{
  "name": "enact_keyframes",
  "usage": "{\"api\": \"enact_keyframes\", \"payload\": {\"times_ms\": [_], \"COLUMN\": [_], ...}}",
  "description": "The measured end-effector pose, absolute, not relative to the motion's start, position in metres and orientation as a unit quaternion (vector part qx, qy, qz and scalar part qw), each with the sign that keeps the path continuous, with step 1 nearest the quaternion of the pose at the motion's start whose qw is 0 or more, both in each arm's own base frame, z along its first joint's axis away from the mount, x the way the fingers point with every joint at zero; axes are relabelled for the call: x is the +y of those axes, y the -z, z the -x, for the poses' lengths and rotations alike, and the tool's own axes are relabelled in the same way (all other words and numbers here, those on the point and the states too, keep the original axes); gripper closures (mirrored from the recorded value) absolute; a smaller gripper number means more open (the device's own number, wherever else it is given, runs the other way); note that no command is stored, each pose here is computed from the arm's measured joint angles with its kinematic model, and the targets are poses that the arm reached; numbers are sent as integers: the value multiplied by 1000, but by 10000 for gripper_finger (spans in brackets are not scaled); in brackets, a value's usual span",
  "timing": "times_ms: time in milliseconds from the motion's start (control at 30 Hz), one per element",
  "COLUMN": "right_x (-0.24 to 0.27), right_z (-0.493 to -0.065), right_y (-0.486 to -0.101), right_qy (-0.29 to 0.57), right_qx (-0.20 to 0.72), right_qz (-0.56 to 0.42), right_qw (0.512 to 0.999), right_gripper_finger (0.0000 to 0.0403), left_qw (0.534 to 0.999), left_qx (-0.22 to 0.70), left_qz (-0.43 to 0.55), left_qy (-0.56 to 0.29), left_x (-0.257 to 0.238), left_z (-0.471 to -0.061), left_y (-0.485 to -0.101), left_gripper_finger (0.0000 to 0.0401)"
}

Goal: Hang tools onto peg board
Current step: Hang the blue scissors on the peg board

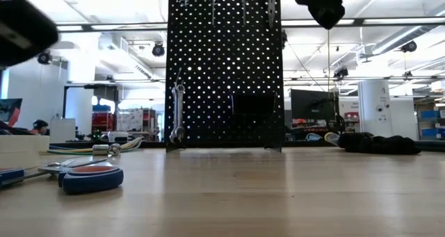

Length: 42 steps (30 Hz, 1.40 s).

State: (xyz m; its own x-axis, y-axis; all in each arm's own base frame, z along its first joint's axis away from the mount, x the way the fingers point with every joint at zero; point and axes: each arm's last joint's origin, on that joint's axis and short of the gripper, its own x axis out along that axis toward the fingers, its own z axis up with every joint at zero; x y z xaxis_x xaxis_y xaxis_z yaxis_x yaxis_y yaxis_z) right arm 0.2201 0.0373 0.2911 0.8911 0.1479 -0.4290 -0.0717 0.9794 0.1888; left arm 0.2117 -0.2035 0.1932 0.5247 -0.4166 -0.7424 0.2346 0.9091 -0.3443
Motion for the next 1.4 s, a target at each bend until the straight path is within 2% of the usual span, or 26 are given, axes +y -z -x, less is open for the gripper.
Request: {"api": "enact_keyframes", "payload": {"times_ms": [200,433,733,833,1000,1233,1400], "right_x": [55,68,70,70,70,71,71], "right_z": [-231,-243,-247,-247,-247,-247,-247], "right_y": [-277,-256,-249,-249,-250,-250,-250], "right_qy": [-81,-84,-80,-80,-81,-83,-78], "right_qx": [251,300,314,315,312,311,312], "right_qz": [-87,-106,-118,-119,-120,-123,-136], "right_qw": [961,944,939,938,939,939,937], "right_gripper_finger": [316,307,295,298,309,321,336], "left_qw": [855,846,839,837,832,830,838], "left_qx": [481,506,501,508,522,533,525], "left_qz": [76,21,-78,-87,-83,-76,-66], "left_qy": [176,166,198,185,167,148,133], "left_x": [-212,-216,-228,-231,-231,-225,-222], "left_z": [-215,-221,-233,-239,-249,-252,-256], "left_y": [-175,-147,-131,-126,-127,-125,-132], "left_gripper_finger": [319,316,272,270,300,384,390]}}
